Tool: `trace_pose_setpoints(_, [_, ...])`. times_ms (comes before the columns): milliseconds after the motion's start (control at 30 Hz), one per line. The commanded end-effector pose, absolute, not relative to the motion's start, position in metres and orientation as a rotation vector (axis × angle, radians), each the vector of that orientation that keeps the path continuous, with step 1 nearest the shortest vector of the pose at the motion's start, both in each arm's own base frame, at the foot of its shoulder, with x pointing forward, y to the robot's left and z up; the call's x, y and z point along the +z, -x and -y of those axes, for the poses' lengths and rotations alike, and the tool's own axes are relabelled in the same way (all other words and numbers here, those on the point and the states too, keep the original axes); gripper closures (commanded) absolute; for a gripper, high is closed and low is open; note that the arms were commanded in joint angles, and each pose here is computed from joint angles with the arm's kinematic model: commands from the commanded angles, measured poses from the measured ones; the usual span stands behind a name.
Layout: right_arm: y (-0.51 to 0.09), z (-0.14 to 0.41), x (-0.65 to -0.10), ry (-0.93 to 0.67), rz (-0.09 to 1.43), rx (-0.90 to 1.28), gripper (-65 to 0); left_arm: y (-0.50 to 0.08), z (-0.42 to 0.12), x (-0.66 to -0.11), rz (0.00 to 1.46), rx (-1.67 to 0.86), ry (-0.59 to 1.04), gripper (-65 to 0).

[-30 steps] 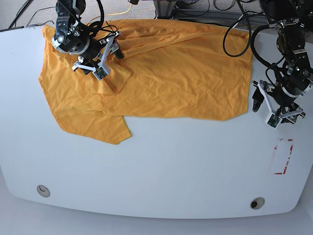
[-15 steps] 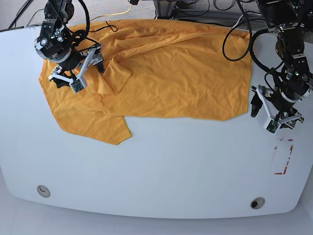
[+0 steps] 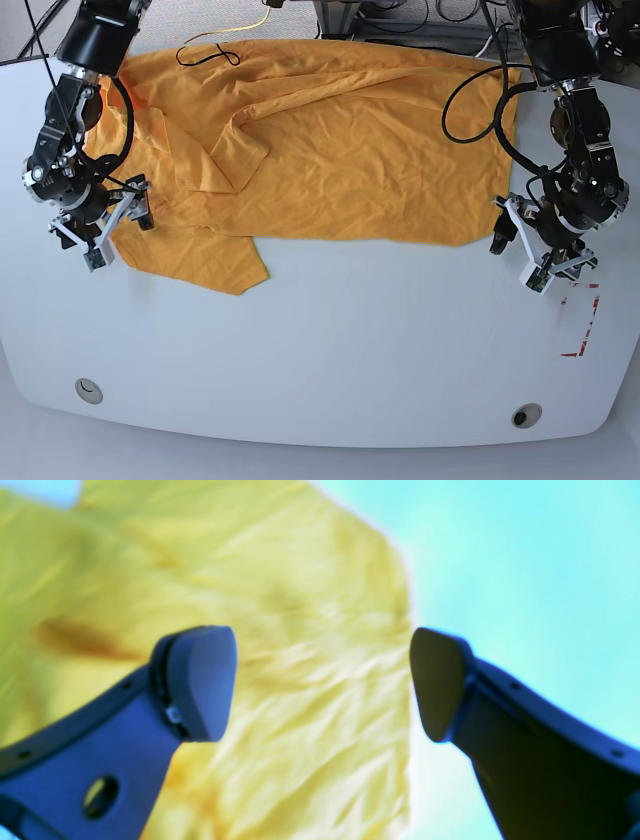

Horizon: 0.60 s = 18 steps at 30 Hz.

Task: Layout the t-shirt on the table in an organized manner, then fold the t-shirt properly
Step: 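Move the right gripper to the hem corner, left gripper to the side edge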

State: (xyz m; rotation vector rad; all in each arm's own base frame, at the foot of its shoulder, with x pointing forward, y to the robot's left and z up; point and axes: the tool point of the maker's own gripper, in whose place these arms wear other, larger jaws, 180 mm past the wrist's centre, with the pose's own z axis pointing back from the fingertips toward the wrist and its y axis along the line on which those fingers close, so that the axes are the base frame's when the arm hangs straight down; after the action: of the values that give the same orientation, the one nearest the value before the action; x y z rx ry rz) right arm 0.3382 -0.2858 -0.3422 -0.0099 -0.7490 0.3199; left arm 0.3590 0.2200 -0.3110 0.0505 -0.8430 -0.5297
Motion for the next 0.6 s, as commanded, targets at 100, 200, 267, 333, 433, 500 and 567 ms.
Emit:
trace_pose_setpoints(100, [-0.380,0.323,-0.330,-0.028,0.833,0.223,-52.3,-0.368,-0.210,-0.302,0.883,-0.544,-0.037,-42.8])
trace_pose_setpoints(200, [-0.395,0.334,-0.331,-0.061,0.844,0.172,-52.3,-0.368,-0.210,-0.302,0.884,-0.544,-0.036,-42.6])
trace_pose_setpoints(267, [-0.403,0.339,-0.337,-0.082,0.833,0.151,-52.2,-0.367,-0.210,-0.302,0.882,-0.543,-0.035,-42.6])
trace_pose_setpoints(333, [-0.409,0.340,-0.342,-0.101,0.833,0.137,-52.0,-0.367,-0.210,-0.302,0.882,-0.543,-0.035,-42.6])
trace_pose_setpoints(433, [-0.419,0.340,-0.350,-0.140,0.853,0.104,-52.0,-0.367,-0.210,-0.302,0.882,-0.544,-0.035,-42.6])
trace_pose_setpoints(500, [-0.419,0.340,-0.357,-0.161,0.854,0.080,-52.0,-0.367,-0.210,-0.302,0.882,-0.544,-0.035,-42.6])
trace_pose_setpoints(567, [-0.418,0.344,-0.363,-0.170,0.852,0.057,-52.0,-0.367,-0.210,-0.302,0.883,-0.542,-0.036,-42.6])
